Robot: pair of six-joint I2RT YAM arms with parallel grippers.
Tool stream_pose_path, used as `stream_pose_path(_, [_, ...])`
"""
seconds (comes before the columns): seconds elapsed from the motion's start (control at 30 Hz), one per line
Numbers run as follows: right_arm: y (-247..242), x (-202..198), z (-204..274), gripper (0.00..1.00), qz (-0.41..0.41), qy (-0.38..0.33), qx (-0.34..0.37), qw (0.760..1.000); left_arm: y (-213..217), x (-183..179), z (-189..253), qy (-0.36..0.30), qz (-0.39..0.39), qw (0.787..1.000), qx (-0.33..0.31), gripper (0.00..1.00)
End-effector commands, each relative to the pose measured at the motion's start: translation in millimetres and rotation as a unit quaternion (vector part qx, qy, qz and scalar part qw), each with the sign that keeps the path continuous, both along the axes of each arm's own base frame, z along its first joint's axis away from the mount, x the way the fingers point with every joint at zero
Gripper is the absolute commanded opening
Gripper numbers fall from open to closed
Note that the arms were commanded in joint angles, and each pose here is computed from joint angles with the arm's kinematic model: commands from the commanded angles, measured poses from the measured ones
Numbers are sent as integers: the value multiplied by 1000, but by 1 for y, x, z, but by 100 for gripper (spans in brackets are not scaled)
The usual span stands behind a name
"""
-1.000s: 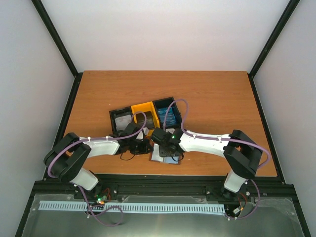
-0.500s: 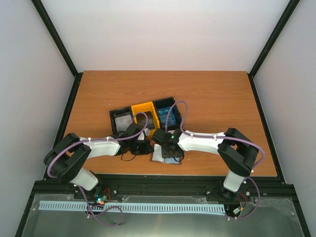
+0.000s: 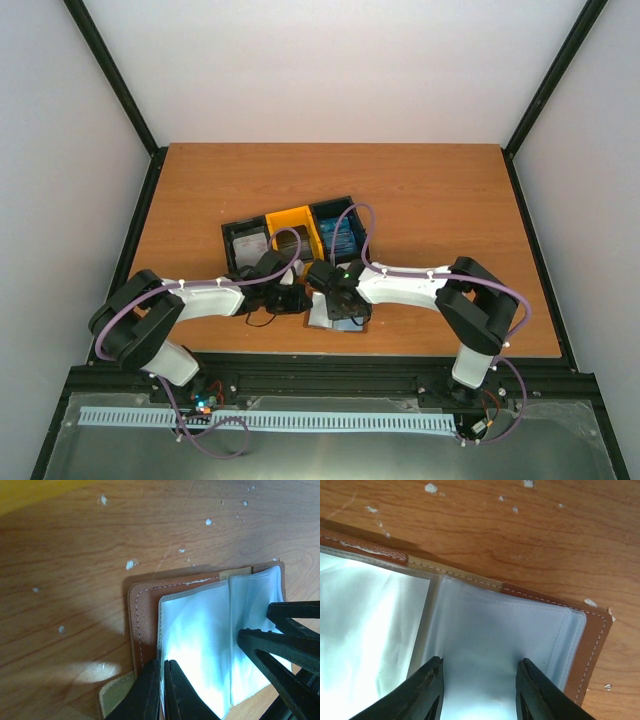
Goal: Put the credit cards into the card holder
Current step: Open the card holder at the center of the board.
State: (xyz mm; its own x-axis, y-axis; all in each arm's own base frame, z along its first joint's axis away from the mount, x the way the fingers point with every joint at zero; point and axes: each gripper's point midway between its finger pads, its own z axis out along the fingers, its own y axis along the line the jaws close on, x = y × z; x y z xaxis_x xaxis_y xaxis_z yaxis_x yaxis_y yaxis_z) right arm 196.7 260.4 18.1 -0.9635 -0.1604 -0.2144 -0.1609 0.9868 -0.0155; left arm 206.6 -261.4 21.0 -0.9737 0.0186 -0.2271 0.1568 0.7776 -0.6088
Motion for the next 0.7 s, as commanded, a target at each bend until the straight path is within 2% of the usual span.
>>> stream_pose_path(0.0, [-20,-5,-15,37,-8,13,-41,999,3,-9,-6,12,-9,1000,24,5])
stream_pose_path(0.3, [-11,3,2,32,-20,-8,-10,1000,4,-7,-6,9,-8,1000,28,5])
stream_pose_path(0.47, [-1,10,23,47,-22,-28,19,999,0,-5,3,2,-12,1000,21,5])
stream_pose_path(0.67, [0,21,58,51,-45,-72,55,995,-13,3,37,-30,-24,999,-19,12])
